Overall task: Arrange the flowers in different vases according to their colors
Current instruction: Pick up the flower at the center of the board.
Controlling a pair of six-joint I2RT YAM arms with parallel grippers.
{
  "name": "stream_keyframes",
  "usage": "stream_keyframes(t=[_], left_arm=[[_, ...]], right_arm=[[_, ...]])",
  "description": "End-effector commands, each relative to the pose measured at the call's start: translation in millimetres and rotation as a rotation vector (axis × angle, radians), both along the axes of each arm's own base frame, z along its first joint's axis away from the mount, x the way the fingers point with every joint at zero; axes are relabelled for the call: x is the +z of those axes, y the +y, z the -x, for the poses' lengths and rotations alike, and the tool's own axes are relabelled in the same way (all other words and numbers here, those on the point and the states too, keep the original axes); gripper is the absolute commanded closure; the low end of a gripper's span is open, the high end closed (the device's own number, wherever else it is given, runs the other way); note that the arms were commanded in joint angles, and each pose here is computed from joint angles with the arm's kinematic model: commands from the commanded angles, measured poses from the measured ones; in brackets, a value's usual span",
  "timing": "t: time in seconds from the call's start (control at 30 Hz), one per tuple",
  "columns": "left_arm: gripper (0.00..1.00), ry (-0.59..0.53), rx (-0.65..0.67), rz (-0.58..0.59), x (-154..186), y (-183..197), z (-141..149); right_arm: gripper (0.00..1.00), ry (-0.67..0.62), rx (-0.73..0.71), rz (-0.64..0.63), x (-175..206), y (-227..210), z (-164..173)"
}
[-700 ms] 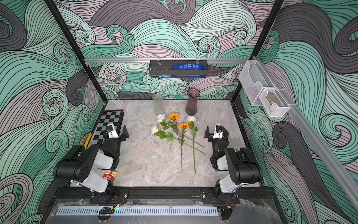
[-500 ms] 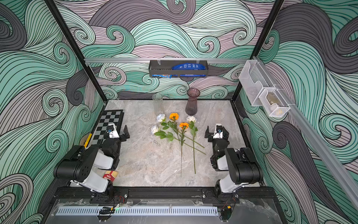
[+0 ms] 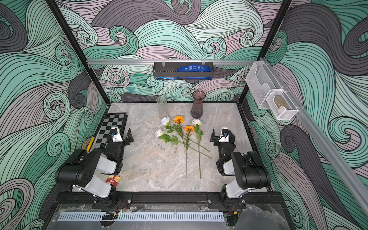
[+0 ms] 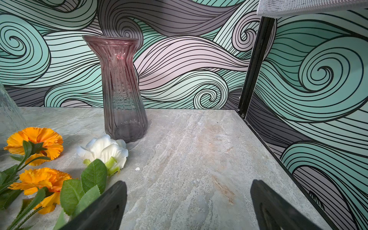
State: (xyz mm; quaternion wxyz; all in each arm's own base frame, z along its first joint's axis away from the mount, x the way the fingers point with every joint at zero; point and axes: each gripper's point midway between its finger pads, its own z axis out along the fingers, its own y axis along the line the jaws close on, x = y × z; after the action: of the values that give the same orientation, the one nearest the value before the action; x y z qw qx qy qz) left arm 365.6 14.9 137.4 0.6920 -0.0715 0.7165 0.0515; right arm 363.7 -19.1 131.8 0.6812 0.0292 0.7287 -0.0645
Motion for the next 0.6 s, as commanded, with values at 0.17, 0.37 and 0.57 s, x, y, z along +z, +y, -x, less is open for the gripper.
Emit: stream_keyframes(t=[0.17, 0.37, 0.57], left_arm=[[0.01, 0.0, -0.018, -0.005, 1, -4, -3], [0.01, -0.003, -0.018, -0.006, 1, -4, -2], [0.01, -0.078, -0.021, -0.003, 13, -3, 18]], right_arm=[[0.0, -0.023, -0.002, -0.009, 7, -2, -3], [0.0, -0.073, -0.127, -0.036, 17, -20, 9], [0.0, -0.155, -0.209, 0.027, 58, -9, 32]])
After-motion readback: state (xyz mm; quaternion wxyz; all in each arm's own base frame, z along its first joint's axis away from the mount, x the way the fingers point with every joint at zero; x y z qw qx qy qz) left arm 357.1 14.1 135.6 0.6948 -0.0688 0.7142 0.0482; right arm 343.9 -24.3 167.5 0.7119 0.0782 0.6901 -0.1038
